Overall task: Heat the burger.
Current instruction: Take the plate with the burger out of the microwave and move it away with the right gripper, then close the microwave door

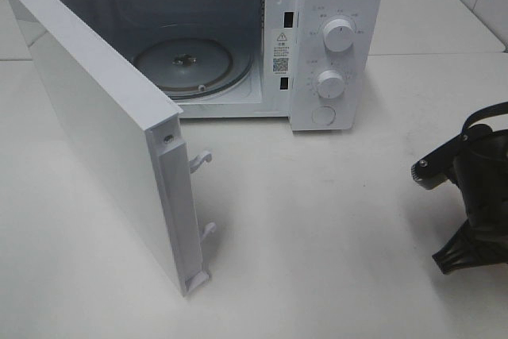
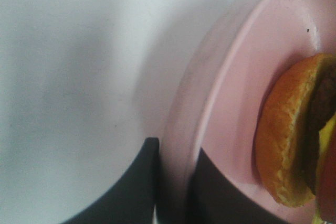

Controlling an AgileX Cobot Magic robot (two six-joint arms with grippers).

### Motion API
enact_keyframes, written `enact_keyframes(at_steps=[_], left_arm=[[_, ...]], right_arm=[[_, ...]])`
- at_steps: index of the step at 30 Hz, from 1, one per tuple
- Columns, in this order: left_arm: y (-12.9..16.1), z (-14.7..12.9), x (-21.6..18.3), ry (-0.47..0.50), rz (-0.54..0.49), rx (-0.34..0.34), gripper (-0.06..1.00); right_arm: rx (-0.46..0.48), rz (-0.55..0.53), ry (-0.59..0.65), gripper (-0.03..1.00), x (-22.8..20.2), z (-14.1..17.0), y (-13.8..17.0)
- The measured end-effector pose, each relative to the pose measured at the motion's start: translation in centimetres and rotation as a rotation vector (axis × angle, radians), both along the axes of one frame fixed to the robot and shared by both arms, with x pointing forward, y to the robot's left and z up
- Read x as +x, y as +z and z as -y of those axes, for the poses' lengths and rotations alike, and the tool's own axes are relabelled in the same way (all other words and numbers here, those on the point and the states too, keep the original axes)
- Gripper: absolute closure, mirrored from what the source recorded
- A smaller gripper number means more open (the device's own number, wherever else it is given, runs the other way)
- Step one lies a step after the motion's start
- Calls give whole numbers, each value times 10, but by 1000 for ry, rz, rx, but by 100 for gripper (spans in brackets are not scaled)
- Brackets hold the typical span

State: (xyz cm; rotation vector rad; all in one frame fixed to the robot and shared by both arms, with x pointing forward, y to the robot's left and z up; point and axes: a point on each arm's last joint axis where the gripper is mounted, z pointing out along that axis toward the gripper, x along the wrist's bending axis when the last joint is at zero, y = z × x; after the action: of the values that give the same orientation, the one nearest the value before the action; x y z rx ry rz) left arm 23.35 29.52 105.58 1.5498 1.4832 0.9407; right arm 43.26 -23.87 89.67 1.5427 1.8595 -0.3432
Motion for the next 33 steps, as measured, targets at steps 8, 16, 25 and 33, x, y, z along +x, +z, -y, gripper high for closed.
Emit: enact_keyframes(at_steps=[8,16,25,33], left_arm=[[0,0,0,0,0,0,5],[0,0,0,0,0,0,5],[0,0,0,0,0,0,5],[0,0,0,0,0,0,5]], right_arm=[[10,-42,-34,86,5,2,-26],[-13,-48,-43,79,6,5,-33],[-20,-50,-61,55,7,4,-31],[69,-46,-39,48,17,-8,-2]])
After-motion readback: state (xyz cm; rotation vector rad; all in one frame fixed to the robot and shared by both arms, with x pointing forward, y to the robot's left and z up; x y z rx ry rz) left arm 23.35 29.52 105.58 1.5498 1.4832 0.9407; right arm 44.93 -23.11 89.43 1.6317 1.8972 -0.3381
